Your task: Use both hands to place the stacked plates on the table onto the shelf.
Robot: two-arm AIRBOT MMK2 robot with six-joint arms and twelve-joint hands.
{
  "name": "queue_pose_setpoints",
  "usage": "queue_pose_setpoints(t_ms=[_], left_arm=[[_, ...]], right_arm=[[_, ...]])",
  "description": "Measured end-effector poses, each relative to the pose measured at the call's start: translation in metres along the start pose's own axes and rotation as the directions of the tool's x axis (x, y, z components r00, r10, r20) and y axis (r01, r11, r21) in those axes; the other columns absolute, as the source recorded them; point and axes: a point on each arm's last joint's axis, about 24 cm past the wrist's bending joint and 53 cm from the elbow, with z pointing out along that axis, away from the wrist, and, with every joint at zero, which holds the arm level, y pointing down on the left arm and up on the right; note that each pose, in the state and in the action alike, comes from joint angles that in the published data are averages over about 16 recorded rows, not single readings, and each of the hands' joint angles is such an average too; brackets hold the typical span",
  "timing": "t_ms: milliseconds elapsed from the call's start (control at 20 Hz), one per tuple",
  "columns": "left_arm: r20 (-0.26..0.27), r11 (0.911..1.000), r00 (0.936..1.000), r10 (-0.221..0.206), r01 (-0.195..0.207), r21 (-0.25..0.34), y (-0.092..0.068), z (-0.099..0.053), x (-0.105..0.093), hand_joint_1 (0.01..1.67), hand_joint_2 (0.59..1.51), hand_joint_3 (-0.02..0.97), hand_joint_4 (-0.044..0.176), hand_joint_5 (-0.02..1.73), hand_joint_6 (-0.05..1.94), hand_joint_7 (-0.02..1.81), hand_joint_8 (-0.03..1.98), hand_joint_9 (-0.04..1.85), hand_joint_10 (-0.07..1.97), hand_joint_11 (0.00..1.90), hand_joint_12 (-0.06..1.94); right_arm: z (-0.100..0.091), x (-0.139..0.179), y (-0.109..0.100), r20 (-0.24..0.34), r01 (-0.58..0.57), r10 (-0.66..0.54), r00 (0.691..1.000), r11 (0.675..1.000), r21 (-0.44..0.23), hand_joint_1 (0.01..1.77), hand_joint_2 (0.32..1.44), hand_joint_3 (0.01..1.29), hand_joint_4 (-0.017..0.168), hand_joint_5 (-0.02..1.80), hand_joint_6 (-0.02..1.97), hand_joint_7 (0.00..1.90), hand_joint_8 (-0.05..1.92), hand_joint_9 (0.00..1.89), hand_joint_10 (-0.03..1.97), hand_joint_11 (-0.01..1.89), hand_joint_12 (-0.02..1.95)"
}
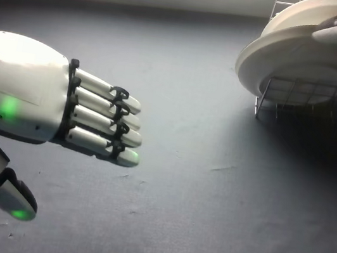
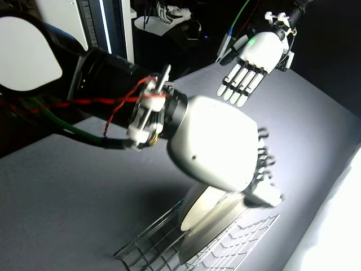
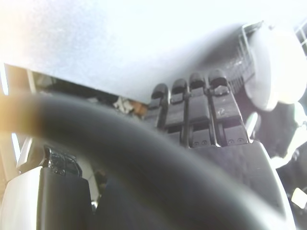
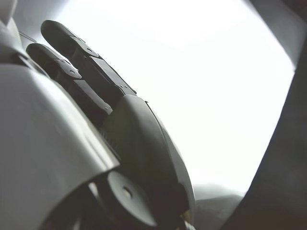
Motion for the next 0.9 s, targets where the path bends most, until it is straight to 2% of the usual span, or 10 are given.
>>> queue_pose_setpoints(t_ms=[150, 250, 550, 900], left_arm=[[-0.004, 0.9999, 1.0000, 0.001, -0.001, 0.010, -0.004, 0.003, 0.001, 0.01, 1.177, 0.015, 0.005, 0.02, 0.00, 0.02, 0.00, 0.02, 0.01, 0.02, 0.01], [-0.006, 0.9999, 1.0000, 0.002, -0.002, 0.016, -0.007, 0.004, 0.002, 0.01, 1.177, 0.015, 0.004, 0.02, 0.00, 0.02, 0.00, 0.02, 0.01, 0.02, 0.01], [-0.018, 0.9995, 0.9998, 0.000, 0.001, 0.033, -0.015, 0.009, 0.007, 0.01, 1.178, 0.015, 0.004, 0.03, 0.00, 0.03, 0.00, 0.03, 0.01, 0.02, 0.04], [-0.024, 0.9993, 0.9997, -0.001, 0.002, 0.038, -0.017, 0.010, 0.009, 0.01, 1.179, 0.015, 0.004, 0.06, 0.00, 0.07, 0.00, 0.06, 0.01, 0.02, 0.13]], right_arm=[[-0.001, 0.007, 0.025, -0.004, 0.082, -0.083, 0.997, 0.990, -0.114, 1.13, 1.04, 0.01, 0.001, 0.57, 0.21, 0.68, 0.08, 0.49, 0.53, 0.18, 1.43], [-0.005, 0.016, 0.043, -0.005, 0.141, -0.145, 0.989, 0.970, -0.197, 1.10, 1.03, 0.01, 0.001, 0.52, 0.18, 0.63, 0.06, 0.44, 0.48, 0.14, 1.37], [-0.026, 0.048, 0.084, -0.005, 0.269, -0.298, 0.954, 0.868, -0.417, 0.97, 1.04, 0.01, 0.003, 0.36, 0.09, 0.41, 0.04, 0.27, 0.30, 0.06, 1.06], [-0.042, 0.065, 0.101, 0.009, 0.316, -0.365, 0.931, 0.794, -0.520, 0.83, 1.06, 0.01, 0.003, 0.21, 0.02, 0.21, 0.03, 0.12, 0.14, 0.01, 0.76]])
